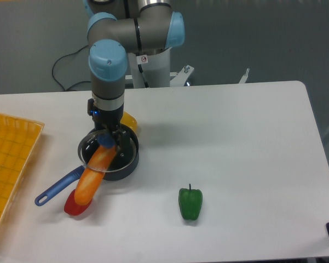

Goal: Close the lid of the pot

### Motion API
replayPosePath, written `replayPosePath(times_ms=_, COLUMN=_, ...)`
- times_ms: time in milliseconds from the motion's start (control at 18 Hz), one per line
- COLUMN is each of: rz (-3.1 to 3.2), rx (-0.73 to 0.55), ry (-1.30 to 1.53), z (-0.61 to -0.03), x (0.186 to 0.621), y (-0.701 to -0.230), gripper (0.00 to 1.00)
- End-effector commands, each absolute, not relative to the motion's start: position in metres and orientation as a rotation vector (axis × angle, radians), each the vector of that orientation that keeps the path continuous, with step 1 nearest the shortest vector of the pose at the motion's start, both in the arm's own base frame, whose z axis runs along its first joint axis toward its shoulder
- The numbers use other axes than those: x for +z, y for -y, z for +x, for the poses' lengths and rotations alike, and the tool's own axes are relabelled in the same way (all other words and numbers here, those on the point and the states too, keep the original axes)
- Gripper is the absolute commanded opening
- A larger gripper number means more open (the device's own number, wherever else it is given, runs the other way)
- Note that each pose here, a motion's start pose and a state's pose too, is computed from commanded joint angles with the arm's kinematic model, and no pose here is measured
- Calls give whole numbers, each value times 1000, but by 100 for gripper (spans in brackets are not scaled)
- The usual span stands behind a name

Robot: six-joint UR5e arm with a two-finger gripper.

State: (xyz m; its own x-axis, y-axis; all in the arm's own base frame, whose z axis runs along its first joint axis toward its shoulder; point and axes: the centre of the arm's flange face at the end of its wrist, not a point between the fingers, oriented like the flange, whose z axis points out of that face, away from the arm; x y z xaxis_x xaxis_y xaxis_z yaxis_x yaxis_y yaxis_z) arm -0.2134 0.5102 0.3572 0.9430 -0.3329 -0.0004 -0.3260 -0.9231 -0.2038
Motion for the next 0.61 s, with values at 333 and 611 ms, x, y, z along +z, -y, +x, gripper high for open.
replayPosePath(times_ms=333, rz=-3033, rx=29, ry=-625, z=-235, x=403, y=-505, gripper=100)
replayPosePath(times_ms=611, rz=-3025, rx=56, ry=-603, z=-253, x=418, y=-488, gripper=100)
